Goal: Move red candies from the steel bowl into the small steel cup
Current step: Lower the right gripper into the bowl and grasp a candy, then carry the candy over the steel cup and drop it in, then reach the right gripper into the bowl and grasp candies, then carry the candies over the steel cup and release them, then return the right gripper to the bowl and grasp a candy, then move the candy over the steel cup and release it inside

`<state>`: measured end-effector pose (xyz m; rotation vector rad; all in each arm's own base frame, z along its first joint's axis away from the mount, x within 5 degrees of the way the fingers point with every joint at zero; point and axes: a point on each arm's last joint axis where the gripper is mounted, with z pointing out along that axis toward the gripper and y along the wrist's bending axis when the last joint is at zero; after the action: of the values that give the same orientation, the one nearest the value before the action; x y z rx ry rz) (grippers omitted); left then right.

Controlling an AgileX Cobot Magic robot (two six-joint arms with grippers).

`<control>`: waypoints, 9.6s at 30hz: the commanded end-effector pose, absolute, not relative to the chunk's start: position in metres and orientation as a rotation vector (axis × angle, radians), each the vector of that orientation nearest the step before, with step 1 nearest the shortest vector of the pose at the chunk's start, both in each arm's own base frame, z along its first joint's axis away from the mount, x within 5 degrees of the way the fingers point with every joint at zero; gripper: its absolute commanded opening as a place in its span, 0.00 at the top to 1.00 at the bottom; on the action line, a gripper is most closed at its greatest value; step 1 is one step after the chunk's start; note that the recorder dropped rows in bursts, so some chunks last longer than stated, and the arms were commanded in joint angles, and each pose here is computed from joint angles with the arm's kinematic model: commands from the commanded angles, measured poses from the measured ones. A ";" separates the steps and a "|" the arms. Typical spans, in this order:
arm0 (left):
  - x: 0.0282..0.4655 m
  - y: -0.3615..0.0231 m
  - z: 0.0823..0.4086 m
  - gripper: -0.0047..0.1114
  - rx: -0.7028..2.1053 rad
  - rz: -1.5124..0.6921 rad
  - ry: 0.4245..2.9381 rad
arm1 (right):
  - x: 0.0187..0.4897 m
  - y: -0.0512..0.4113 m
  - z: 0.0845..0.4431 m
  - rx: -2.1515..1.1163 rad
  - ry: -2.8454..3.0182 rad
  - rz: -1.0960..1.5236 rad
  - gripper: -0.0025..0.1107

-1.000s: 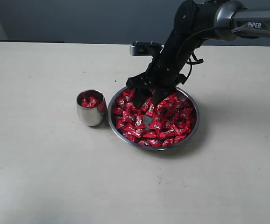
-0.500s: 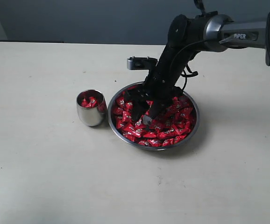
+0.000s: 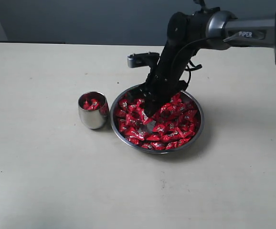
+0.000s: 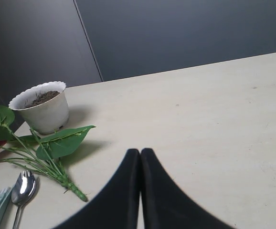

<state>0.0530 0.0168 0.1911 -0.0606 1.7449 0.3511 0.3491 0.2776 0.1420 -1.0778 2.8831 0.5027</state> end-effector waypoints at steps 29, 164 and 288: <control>0.053 0.017 0.192 0.96 -0.056 0.350 1.729 | 0.332 0.368 0.198 -1.218 2.513 0.814 0.61; 0.053 0.017 0.192 0.96 -0.056 0.350 1.729 | 0.332 0.338 0.182 -1.032 2.548 0.916 0.64; 0.053 0.017 0.192 0.96 -0.056 0.350 1.729 | 0.325 0.379 0.178 -1.311 2.266 0.762 0.96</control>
<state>0.0530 0.0168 0.1911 -0.0606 1.7449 0.3511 0.3253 0.3794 0.1760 -1.2843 2.2789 0.7738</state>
